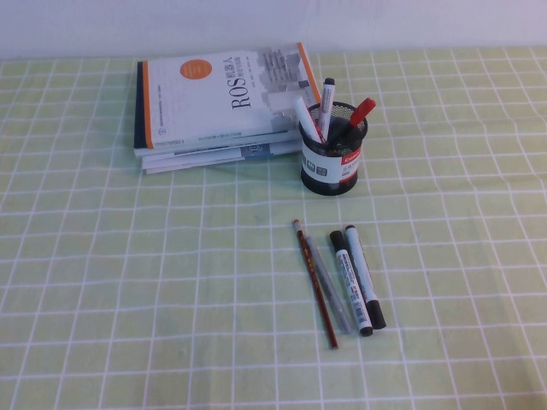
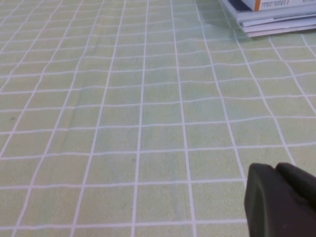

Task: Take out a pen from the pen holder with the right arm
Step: 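Take a marker out of the pen holder and lay it on the table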

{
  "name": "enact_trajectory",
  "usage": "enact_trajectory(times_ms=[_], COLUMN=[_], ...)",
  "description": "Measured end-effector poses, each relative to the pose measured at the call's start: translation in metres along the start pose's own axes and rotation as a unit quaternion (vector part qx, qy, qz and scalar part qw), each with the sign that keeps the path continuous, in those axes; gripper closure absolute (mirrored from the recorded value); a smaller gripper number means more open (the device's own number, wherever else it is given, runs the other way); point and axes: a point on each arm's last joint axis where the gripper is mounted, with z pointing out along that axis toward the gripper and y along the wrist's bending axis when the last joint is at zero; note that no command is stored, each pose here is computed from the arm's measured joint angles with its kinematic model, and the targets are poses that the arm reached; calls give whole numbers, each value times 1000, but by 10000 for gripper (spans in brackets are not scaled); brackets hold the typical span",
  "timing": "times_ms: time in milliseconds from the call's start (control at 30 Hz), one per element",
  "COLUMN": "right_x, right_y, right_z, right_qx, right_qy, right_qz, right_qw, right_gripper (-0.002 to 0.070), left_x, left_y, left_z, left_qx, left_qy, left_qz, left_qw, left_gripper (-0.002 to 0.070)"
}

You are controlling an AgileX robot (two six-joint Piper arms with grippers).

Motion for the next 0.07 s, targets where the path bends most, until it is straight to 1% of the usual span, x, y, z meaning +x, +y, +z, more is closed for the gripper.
enact_trajectory(times_ms=[67], right_x=[0], right_y=[0], right_z=[0], right_qx=[0], right_qy=[0], right_qz=[0], right_qw=[1000], right_gripper=[689], left_x=[0], left_y=[0], left_z=[0], left_qx=[0], left_qy=[0], left_qz=[0], left_qw=[1000], left_gripper=[680])
